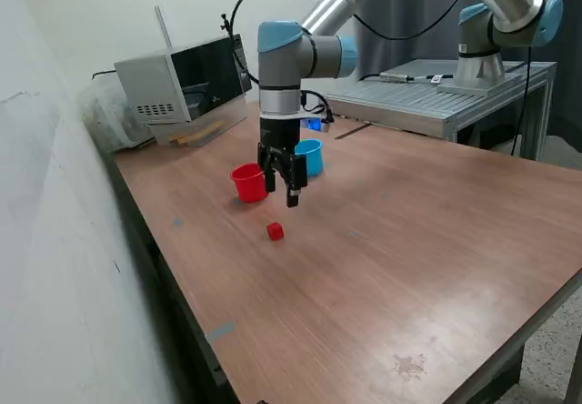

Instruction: Place red objects in the red bin, and blue objects in the blue bin.

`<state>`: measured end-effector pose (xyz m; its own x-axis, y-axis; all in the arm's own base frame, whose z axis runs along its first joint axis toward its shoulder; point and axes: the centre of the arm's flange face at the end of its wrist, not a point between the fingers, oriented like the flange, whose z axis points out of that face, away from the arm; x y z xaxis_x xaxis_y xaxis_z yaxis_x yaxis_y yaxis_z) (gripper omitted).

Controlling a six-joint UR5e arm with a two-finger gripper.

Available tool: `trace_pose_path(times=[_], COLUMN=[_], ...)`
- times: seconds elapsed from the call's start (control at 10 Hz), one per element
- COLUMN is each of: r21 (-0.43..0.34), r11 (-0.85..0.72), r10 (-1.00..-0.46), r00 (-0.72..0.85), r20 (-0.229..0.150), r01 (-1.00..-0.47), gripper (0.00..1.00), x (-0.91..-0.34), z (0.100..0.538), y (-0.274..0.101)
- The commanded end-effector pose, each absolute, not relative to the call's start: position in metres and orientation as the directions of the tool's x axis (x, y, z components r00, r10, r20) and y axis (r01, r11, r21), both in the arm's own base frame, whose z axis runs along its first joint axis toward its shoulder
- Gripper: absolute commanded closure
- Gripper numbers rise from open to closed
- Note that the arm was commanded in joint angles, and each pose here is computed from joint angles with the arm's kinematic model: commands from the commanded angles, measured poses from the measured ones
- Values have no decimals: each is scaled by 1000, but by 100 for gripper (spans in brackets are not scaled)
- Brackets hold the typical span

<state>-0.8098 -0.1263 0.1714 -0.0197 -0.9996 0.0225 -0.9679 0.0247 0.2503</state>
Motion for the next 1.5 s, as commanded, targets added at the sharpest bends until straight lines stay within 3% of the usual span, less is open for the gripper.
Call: trace_pose_path(times=[0.0, 0.4, 0.8, 0.9, 1.4], r21=[240, 231, 271, 271, 252], r11=[30, 39, 57, 62, 70], r10=[-999, -999, -998, -998, -998], r00=[-25, -35, -52, -58, -66], r20=[23, 23, 24, 23, 25], r01=[-970, -972, -961, -961, -965], gripper=[0, 0, 0, 100, 100], x=[-817, -828, -838, -838, -835], z=[140, 109, 115, 114, 108], y=[-123, -114, -98, -93, -85])
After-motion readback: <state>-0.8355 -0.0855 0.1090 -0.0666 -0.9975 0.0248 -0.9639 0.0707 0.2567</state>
